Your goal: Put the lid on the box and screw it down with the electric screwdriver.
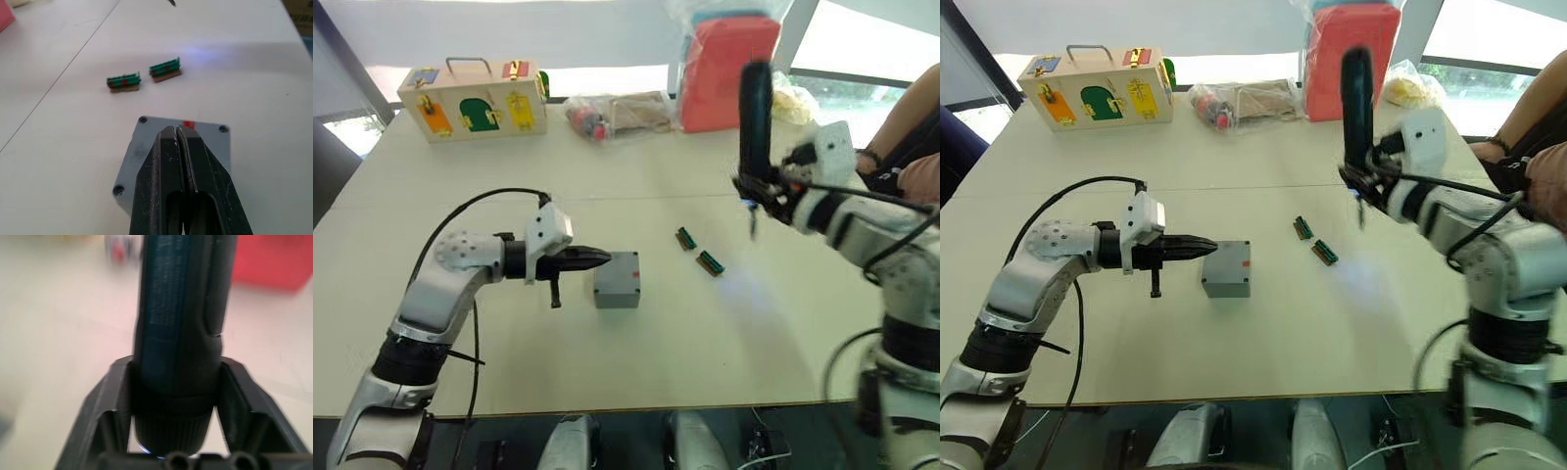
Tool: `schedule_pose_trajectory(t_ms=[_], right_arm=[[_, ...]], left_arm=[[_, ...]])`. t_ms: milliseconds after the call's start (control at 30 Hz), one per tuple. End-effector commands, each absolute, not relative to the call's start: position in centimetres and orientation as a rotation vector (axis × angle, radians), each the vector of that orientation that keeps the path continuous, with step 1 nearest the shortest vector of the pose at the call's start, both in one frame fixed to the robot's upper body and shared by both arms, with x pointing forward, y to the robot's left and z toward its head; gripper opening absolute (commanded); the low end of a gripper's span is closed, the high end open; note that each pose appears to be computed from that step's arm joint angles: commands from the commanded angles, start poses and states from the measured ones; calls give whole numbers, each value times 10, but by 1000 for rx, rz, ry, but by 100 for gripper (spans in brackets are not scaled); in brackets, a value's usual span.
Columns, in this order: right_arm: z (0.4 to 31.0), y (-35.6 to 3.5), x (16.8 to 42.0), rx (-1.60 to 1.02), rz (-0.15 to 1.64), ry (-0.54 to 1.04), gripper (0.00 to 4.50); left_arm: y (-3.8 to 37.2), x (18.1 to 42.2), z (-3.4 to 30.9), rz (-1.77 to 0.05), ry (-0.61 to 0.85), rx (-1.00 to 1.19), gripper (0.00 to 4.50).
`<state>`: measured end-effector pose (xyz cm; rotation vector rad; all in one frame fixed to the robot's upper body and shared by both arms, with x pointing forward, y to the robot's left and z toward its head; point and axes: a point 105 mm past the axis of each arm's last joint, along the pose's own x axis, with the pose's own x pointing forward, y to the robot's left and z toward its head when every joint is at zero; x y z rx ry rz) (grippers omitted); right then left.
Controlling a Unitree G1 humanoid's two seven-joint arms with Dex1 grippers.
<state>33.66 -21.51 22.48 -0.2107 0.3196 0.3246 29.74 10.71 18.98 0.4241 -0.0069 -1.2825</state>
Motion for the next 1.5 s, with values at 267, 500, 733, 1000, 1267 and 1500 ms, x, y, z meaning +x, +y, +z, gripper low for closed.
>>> schedule_pose_trajectory(t_ms=[267,500,733,1000,1267,1500], right_arm=[[162,-249,327,-66,222,804,186],[139,-252,333,-22,174,893,186],[144,-249,337,-25,207,856,358],[221,-237,333,-260,397,588,439],[264,-214,270,-334,885,427,439],[250,-226,234,-312,987,467,450]], left_arm=[[111,279,217,-1269,-88,424,0],[111,277,221,-1251,-87,425,0],[117,277,219,-1214,-58,436,0],[146,284,220,-1092,22,464,0],[196,276,212,-954,165,516,0],[225,256,216,-894,251,486,215]])
